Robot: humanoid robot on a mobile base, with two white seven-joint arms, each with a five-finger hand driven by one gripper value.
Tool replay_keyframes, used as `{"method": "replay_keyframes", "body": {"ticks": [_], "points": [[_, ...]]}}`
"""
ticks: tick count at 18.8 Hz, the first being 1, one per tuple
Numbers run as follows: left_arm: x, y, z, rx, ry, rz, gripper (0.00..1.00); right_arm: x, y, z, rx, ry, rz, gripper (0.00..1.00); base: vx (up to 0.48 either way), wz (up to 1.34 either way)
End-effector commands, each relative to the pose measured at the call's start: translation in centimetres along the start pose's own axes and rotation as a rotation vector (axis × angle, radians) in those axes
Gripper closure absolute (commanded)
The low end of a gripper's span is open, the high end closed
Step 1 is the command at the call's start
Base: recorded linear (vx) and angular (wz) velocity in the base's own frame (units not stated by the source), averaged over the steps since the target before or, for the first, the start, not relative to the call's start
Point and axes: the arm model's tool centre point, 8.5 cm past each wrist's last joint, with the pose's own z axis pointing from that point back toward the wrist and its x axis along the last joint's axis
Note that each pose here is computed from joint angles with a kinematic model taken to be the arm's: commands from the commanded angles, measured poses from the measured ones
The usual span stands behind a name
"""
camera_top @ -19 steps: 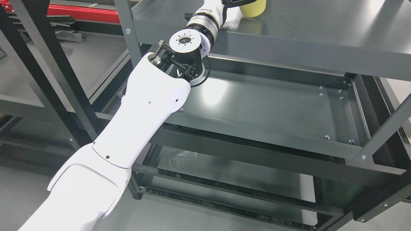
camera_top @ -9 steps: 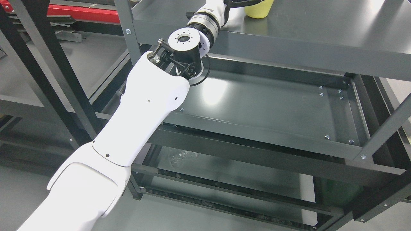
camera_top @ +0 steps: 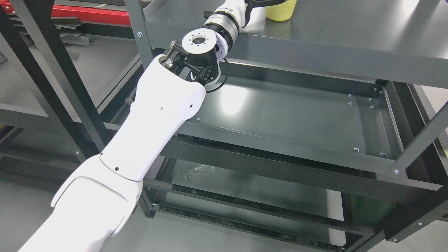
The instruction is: Place yellow IKEA cup on middle right shelf
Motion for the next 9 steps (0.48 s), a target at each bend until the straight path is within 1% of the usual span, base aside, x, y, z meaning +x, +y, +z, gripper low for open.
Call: {"method": "replay_keyframes", "body": {"ticks": [1,9], "points": [[1.1,0.8,0.4,0.014,-0.037,-0.019,0.01,-0.9,-1.0,-0.1,-0.013,0.014,-0.004,0.01,0.0,0.0],[1.6,-1.1,2.4,-0.049,-0.089,0.003,0.01,-0.9,-1.0,-0.1,-0.013,0.014,-0.004,0.01,0.0,0.0]]}}
